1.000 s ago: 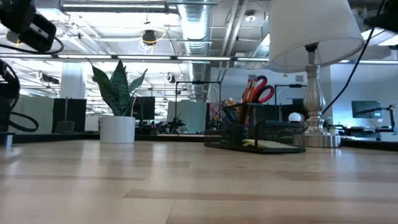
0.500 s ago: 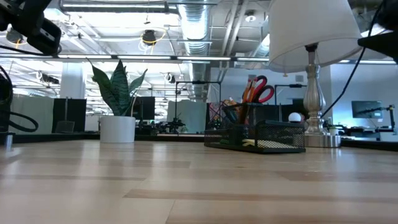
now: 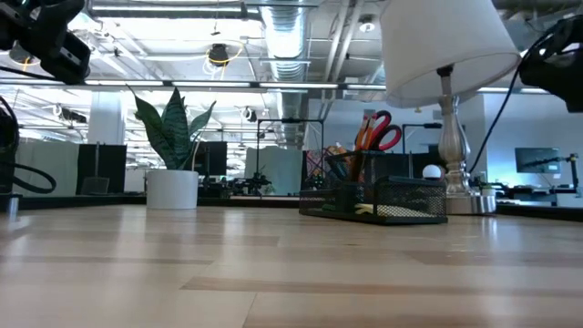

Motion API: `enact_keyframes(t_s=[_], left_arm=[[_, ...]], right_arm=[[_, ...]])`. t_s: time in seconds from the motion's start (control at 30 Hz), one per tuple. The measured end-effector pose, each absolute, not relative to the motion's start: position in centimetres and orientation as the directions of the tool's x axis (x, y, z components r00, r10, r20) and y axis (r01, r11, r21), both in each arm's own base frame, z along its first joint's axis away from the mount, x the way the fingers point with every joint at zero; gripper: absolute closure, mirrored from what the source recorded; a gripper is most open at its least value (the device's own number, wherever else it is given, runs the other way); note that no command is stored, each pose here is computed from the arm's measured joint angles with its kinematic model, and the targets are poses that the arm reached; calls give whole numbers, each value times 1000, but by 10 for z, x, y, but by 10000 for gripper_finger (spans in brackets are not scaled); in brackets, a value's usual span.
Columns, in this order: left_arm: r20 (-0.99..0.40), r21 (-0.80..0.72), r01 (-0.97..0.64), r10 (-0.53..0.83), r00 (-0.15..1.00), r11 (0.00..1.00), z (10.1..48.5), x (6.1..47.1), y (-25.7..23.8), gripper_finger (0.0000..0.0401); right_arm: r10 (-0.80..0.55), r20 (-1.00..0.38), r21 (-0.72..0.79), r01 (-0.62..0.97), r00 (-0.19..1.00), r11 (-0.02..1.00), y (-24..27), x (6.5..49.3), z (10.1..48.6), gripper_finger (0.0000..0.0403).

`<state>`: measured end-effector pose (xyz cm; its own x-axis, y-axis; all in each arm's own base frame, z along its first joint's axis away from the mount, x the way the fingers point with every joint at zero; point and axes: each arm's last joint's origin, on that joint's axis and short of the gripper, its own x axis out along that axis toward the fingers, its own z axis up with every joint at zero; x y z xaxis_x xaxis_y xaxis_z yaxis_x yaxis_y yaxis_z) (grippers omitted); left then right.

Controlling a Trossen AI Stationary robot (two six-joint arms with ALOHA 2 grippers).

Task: Pick and place office supplies into organizer
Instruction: Return to Home Position

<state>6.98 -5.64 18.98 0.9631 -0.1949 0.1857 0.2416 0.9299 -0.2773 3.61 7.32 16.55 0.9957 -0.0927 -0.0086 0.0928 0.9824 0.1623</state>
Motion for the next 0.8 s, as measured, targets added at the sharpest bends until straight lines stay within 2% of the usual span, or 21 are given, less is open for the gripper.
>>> enact_keyframes(t_s=[0.27,0.5,0.7,0.8], left_arm=[[182,-278,241,-196,964,930,189,70,-57,264],[98,-197,219,-203,974,956,180,71,-58,264],[61,-186,214,-206,977,959,176,71,-58,264],[60,-185,214,-207,977,959,176,71,-58,264]], right_arm=[[-65,-2,143,65,998,988,70,34,166,9],[-63,-36,150,68,997,986,70,34,165,10],[-36,-171,165,64,985,984,72,35,161,10],[-14,-212,230,64,977,971,75,35,161,9]])
